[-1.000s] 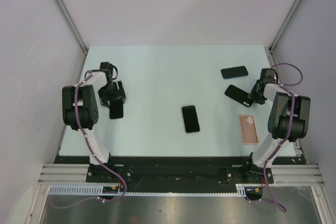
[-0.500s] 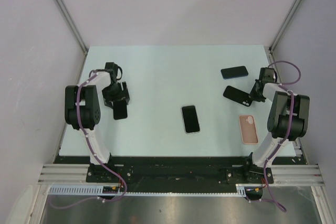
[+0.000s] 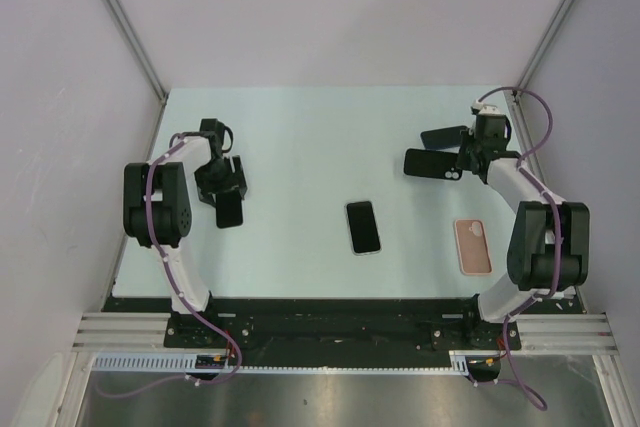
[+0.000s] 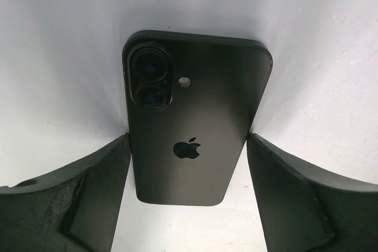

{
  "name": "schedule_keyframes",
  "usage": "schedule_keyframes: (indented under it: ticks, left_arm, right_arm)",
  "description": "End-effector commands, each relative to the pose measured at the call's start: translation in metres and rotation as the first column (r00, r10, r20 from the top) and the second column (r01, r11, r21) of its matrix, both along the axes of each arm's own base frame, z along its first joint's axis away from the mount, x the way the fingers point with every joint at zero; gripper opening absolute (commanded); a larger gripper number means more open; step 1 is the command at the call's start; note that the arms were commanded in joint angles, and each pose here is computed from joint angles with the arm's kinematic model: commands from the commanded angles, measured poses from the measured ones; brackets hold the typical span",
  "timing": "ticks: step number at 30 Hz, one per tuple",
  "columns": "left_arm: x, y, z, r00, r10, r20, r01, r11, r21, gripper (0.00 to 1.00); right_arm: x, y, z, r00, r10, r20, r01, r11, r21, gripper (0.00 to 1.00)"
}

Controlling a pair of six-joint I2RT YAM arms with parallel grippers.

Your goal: Put the phone into the phone case

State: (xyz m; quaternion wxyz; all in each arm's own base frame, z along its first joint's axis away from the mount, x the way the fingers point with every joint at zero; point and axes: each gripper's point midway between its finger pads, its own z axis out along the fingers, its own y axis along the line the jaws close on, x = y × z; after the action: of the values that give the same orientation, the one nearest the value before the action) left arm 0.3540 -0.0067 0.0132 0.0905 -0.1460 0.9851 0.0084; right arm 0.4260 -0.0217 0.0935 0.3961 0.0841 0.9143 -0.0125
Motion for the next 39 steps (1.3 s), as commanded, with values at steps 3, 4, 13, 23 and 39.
schedule_keyframes:
  ticks: [3,4,13,23,39]
  left_arm:
    - [-0.012,-0.024,-0.011,0.998,-0.010,-0.064,0.002,0.993,-0.114,0.82]
    - [-0.013,-0.024,-0.012,0.998,-0.010,-0.066,0.002,0.993,-0.116,0.82]
    - [-0.015,-0.028,-0.015,0.997,-0.018,-0.075,0.008,0.991,-0.135,0.82]
    - [-0.017,-0.024,-0.017,0.997,-0.021,-0.080,0.012,0.994,-0.110,0.76]
    - [-0.025,-0.021,-0.027,0.992,-0.027,-0.126,0.018,0.997,-0.073,0.72]
  right_arm:
    - [0.014,0.048,0.071,0.944,0.265,0.197,-0.255,0.964,-0.078,0.00]
    - [0.013,0.060,0.077,0.922,0.324,0.213,-0.313,0.946,-0.084,0.00]
    - [-0.037,0.237,0.089,0.387,0.876,0.286,-0.868,0.451,-0.208,0.00]
    - [-0.117,0.372,0.045,-0.250,0.942,0.223,-0.906,-0.146,-0.396,0.00]
    - [-0.120,0.393,-0.013,-0.291,0.954,0.078,-0.876,-0.233,-0.423,0.08]
